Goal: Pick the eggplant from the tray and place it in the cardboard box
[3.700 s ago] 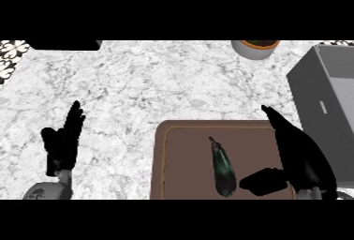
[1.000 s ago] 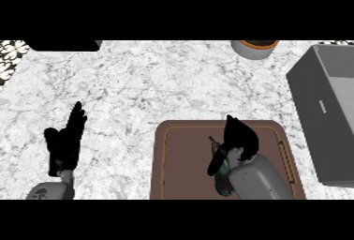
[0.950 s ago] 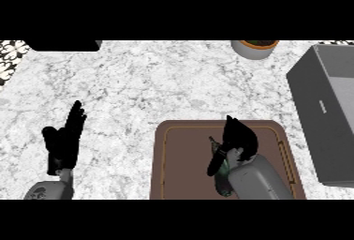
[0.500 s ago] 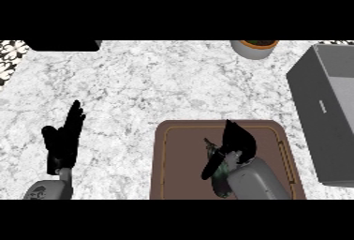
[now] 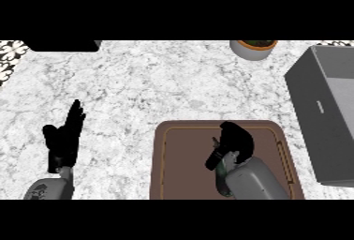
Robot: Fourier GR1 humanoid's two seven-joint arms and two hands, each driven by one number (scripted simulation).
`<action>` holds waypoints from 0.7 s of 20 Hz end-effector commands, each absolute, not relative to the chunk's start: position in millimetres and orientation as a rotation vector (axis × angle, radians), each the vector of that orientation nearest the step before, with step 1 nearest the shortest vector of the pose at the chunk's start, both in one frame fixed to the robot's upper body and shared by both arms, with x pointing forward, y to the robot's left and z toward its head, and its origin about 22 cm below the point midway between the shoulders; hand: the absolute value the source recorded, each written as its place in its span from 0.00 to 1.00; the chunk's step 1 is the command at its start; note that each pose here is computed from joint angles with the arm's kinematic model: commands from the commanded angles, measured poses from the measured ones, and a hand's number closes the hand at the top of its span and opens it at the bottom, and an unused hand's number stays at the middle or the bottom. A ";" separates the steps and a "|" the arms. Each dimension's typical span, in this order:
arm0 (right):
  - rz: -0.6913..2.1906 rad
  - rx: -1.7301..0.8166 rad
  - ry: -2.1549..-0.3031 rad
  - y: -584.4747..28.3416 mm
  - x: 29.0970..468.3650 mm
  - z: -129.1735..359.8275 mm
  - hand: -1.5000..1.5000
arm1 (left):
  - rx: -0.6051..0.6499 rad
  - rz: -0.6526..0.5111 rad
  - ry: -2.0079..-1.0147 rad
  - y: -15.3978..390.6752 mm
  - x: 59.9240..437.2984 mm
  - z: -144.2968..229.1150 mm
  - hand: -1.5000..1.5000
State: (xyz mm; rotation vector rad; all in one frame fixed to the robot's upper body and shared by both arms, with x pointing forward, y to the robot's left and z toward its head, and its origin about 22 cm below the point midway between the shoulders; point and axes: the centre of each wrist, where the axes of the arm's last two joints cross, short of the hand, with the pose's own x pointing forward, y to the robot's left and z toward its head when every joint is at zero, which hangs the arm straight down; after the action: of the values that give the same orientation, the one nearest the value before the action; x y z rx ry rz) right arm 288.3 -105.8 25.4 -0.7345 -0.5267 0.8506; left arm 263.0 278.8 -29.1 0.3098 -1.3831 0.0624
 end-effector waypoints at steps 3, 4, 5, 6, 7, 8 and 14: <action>0.856 -0.845 -0.455 -86.3 278.1 14.8 1.00 | 0.301 0.067 -1.385 275.8 266.7 -31.8 0.50; 0.860 -0.869 -0.464 -81.4 298.8 23.0 1.00 | 0.312 0.057 -1.384 278.7 281.9 -12.8 0.50; 0.882 -0.862 -0.459 -97.2 288.4 9.4 1.00 | 0.312 0.057 -1.388 271.3 257.5 -34.5 0.50; 0.867 -0.873 -0.473 -85.6 288.4 31.8 1.00 | 0.295 0.061 -1.376 273.4 265.2 -17.0 0.50; 0.876 -0.879 -0.465 -95.8 285.2 18.7 1.00 | 0.306 0.076 -1.370 284.0 253.2 -35.2 0.50; 0.996 -0.828 -0.592 -133.7 258.0 26.9 1.00 | 0.316 0.062 -1.393 277.3 253.5 -23.0 0.50; 1.523 -0.574 -1.030 -151.0 195.7 23.3 1.00 | 0.342 0.106 -1.341 289.5 249.1 -37.8 0.50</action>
State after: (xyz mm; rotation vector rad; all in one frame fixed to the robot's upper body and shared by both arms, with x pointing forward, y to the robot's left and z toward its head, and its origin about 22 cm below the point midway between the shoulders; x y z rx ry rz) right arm 229.9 -137.9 21.4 -0.7057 -0.8945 1.2889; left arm 253.5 286.2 -33.4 0.3250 -1.3576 0.0894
